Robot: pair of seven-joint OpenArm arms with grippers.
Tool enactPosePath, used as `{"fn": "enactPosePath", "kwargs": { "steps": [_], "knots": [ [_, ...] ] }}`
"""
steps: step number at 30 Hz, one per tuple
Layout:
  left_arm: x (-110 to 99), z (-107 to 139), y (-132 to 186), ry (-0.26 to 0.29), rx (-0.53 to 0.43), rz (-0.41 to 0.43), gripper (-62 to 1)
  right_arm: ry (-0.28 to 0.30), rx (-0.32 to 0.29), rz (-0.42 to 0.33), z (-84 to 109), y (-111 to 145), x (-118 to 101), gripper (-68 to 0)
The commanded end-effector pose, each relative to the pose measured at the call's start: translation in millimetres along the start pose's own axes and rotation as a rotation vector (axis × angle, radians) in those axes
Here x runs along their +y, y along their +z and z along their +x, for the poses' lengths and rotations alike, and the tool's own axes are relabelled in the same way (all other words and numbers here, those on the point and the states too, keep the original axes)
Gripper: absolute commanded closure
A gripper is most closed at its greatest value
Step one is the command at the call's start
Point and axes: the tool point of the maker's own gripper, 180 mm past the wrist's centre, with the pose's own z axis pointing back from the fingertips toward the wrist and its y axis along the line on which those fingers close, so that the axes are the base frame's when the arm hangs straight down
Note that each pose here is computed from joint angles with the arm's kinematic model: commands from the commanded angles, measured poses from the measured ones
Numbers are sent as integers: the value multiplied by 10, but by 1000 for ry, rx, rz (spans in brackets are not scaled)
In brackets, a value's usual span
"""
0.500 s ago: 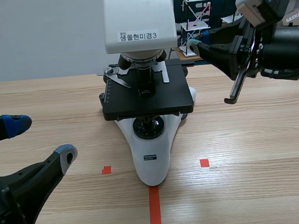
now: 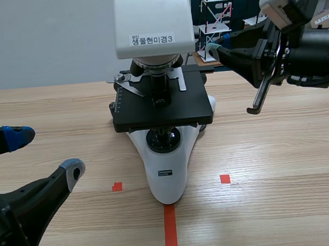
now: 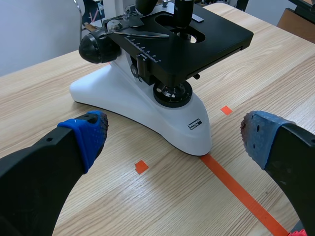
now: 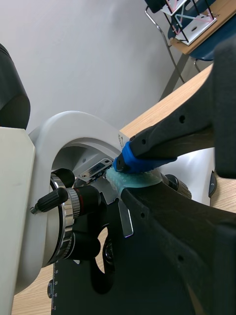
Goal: Return to the home posture
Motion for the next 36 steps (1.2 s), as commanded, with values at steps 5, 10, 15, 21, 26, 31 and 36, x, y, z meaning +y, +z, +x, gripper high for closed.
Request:
{"fn": "enactPosePath", "kwargs": {
  "steps": [5,10,15,21,26,31,36],
  "knots": [
    [-13,52,3,4,-21,-1,-570,14,-38,0,125,-22,-44,0],
    [-13,52,3,4,-21,-1,-570,7,-34,2,106,-15,-23,0],
    [-13,52,3,4,-21,-1,-570,-6,-8,-53,-20,41,2,-35],
    [-13,52,3,4,-21,-1,-570,-23,1,-123,-88,212,99,-276],
    [-13,52,3,4,-21,-1,-570,-26,-66,-139,136,397,268,-453],
    [-13,52,3,4,-21,-1,-570,-40,-73,-161,267,562,499,-595],
    [-13,52,3,4,-21,-1,-570,-111,-23,-208,278,744,685,-626]
  ]
}}
